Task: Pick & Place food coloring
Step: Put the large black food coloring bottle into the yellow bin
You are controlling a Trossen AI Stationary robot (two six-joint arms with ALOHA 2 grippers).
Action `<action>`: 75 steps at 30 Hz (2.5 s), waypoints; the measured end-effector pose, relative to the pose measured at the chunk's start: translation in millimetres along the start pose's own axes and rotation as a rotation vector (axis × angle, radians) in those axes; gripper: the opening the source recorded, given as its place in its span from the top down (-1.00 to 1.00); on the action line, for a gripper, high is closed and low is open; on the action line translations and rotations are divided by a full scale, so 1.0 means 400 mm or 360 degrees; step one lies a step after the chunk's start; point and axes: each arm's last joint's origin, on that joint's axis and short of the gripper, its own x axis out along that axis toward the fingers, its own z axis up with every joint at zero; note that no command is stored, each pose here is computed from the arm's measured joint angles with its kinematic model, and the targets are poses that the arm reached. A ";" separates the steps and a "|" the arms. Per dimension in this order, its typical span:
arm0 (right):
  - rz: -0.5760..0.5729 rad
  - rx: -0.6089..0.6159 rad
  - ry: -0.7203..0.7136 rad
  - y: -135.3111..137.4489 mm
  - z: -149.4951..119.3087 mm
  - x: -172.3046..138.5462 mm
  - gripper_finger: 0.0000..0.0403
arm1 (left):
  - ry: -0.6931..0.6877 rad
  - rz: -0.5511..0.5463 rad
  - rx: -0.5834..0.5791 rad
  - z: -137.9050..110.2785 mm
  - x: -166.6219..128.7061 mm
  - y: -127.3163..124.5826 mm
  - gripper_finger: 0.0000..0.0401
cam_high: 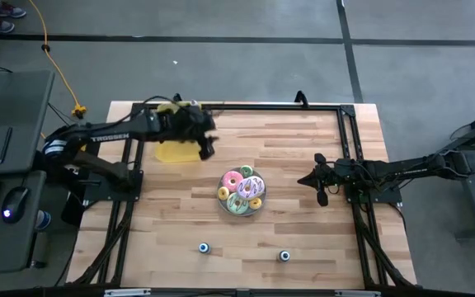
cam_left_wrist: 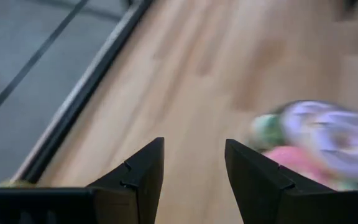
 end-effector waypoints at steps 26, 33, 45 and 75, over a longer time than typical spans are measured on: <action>-0.0001 0.0000 0.0001 0.000 0.000 0.000 1.00 | 0.0174 -0.0943 0.0696 0.234 0.040 -0.566 0.17; 0.0000 0.0000 0.0000 0.000 0.000 0.000 1.00 | 0.0095 -0.1021 0.1018 0.203 0.093 -0.673 0.17; 0.0000 0.0000 0.0000 0.000 0.000 0.000 1.00 | 0.0015 -0.1211 0.0959 0.174 0.143 -0.753 -0.23; 0.0000 0.0000 -0.0002 0.000 0.000 0.000 1.00 | -0.0145 -0.1102 0.1002 0.062 0.250 -0.913 -0.39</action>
